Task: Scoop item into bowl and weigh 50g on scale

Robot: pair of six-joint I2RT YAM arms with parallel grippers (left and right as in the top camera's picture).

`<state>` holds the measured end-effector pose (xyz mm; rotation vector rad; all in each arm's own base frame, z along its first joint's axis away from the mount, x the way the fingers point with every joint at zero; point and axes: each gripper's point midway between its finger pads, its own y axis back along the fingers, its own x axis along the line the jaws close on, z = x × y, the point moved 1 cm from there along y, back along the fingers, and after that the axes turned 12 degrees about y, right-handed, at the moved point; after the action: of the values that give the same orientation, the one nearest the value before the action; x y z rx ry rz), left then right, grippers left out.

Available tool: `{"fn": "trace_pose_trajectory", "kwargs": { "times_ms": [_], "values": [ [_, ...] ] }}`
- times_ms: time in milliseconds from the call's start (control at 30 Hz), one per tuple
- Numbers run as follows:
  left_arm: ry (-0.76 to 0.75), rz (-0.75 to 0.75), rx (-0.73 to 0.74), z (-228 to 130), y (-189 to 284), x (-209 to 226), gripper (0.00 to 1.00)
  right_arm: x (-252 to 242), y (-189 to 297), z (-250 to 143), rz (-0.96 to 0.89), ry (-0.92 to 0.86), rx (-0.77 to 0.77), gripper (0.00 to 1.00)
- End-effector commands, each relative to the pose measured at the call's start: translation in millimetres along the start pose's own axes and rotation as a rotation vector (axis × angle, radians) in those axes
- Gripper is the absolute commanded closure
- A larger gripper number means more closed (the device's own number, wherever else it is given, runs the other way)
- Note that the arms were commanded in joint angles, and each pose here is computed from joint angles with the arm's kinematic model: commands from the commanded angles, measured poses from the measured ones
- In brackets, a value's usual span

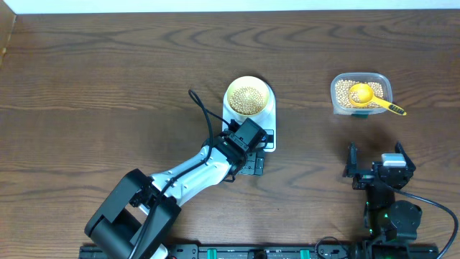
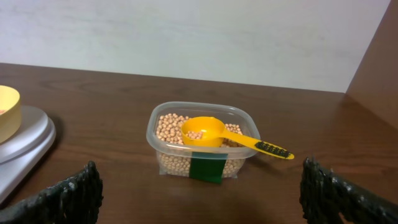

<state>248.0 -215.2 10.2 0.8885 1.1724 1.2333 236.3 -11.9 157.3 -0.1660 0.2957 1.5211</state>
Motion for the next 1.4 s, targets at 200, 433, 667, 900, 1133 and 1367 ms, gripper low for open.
{"fn": "trace_pose_trajectory", "kwargs": {
  "times_ms": [200, 433, 667, 900, 1133, 1367],
  "values": [
    [0.011, 0.040, 0.068, -20, -13, 15, 0.02, -1, 0, 0, -0.009, 0.014, 0.001, 0.01],
    [0.015, 0.086, -0.115, 14, -12, 18, 0.03, -1, 0, 0, -0.009, 0.014, 0.001, 0.01],
    [0.094, 0.263, -0.580, 94, 20, 39, 0.02, -1, 0, 0, -0.009, 0.014, 0.001, 0.01],
    [0.255, 0.313, -0.886, 145, 59, 54, 0.03, -1, 0, 0, -0.009, 0.014, 0.001, 0.01],
    [0.322, 0.291, -0.933, 160, 66, 63, 0.02, -1, 0, 0, -0.009, 0.014, 0.001, 0.01],
    [0.382, 0.276, -0.983, 174, 95, 77, 0.02, -1, 0, 0, -0.009, 0.014, 0.001, 0.01]
  ]
}}
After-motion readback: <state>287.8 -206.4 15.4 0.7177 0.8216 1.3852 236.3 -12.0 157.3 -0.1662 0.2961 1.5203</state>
